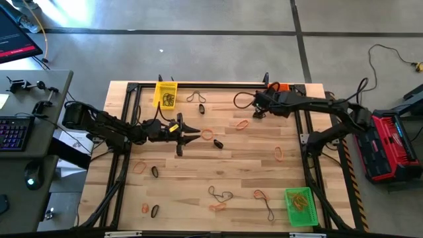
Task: Sort rubber bands into baskets
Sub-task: Put the black rubber band into the orange bin
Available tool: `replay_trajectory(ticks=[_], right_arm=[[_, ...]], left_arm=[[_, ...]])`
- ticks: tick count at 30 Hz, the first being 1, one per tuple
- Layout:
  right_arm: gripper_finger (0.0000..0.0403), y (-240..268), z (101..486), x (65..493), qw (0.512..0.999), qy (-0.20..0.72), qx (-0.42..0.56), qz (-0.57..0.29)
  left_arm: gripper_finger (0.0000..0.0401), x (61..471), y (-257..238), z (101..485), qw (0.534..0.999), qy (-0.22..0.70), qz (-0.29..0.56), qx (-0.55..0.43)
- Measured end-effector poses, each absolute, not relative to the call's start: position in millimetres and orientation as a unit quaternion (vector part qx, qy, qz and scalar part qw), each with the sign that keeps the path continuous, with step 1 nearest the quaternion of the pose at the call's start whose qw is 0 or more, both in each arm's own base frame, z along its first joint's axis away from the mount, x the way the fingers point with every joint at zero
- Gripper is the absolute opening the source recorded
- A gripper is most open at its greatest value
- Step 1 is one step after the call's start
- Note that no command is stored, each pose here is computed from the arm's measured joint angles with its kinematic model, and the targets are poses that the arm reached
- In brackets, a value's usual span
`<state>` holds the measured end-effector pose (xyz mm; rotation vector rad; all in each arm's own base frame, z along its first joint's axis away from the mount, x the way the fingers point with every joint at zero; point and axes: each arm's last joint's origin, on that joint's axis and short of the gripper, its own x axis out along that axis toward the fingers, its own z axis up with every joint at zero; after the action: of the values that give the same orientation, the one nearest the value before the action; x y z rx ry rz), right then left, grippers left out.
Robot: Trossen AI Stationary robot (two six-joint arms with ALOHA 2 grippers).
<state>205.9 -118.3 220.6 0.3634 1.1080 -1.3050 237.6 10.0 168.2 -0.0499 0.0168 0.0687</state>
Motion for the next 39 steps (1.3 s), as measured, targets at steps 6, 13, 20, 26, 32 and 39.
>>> replay_trajectory(ticks=[6, 13, 20, 26, 32, 39], right_arm=[[0.0, -130.1, 220.0, 199.4, 0.632, 0.494, 0.174, -0.571], [0.0, -142.3, 219.6, 193.9, 0.631, 0.498, 0.194, -0.562], [0.0, -151.2, 219.8, 189.1, 0.626, 0.491, 0.205, -0.57], [0.0, -163.8, 215.6, 181.2, 0.61, 0.503, 0.215, -0.574], [0.0, -197.0, 205.3, 169.1, 0.623, 0.49, 0.279, -0.542], [0.0, -218.7, 195.4, 150.8, 0.602, 0.492, 0.311, -0.547]], left_arm=[[0.0094, 237.6, 10.0, 168.3, 0.999, 0.008, 0.034, -0.024], [0.0094, 237.6, 10.9, 168.3, 0.999, 0.008, 0.051, -0.008], [0.0094, 237.5, 11.0, 166.9, 0.998, 0.016, 0.052, -0.011], [0.0094, 237.5, 11.1, 166.7, 0.998, 0.016, 0.053, -0.011], [0.0094, 237.5, 11.2, 166.7, 0.998, 0.017, 0.053, -0.003], [0.0094, 237.5, 11.2, 166.8, 0.998, 0.016, 0.053, -0.003]])
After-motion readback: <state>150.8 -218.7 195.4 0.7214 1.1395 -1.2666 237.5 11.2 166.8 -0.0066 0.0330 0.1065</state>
